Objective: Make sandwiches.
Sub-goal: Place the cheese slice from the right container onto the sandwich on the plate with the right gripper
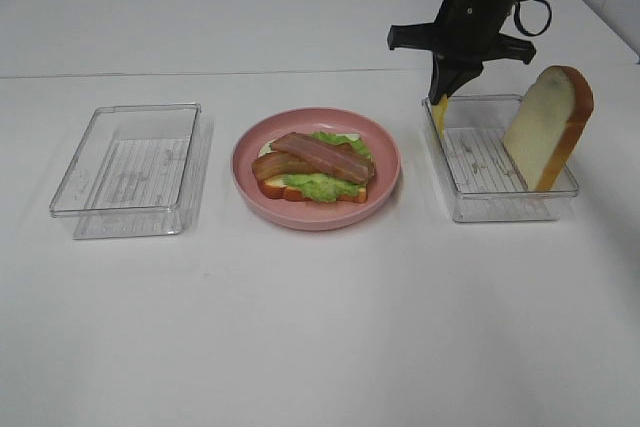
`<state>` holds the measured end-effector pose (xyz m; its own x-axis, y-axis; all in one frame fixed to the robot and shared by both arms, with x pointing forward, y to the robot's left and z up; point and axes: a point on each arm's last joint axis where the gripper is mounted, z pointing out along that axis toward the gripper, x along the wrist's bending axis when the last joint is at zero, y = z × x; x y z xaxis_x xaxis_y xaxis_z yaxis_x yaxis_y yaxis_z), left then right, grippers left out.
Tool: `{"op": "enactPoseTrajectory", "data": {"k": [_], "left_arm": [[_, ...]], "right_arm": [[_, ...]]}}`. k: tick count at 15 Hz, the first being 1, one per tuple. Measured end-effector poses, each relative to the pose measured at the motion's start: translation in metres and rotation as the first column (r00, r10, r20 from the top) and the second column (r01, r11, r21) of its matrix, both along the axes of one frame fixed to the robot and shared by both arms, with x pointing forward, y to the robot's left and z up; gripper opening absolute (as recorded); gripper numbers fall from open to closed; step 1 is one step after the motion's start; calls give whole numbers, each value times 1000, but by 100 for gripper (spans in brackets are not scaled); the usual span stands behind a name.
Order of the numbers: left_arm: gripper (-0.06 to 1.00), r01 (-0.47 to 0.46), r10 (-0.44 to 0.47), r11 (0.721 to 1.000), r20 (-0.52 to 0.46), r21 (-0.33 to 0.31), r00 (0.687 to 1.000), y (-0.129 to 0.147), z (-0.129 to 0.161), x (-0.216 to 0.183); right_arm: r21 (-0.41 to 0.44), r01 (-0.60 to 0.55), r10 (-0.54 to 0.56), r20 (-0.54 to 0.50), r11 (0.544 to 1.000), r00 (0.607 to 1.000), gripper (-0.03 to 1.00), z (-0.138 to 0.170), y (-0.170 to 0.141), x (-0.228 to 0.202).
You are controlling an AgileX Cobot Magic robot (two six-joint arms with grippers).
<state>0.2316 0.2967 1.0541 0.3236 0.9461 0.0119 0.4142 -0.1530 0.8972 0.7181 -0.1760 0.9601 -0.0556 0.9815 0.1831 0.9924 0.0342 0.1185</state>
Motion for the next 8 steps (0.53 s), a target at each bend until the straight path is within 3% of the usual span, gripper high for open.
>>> {"op": "enactPoseTrajectory", "data": {"k": [4,7,8], "left_arm": [[74,0,0,1000,0,0,1000,0,0,0],[74,0,0,1000,0,0,1000,0,0,0],[74,0,0,1000,0,0,1000,0,0,0]], "right_arm": [[39,-6,2,92,999,996,0,54,-1,-11],[106,-35,24,105,994,994,0,76,4,-19],[249,-84,58,111,965,992,0,90,16,-25]]}}
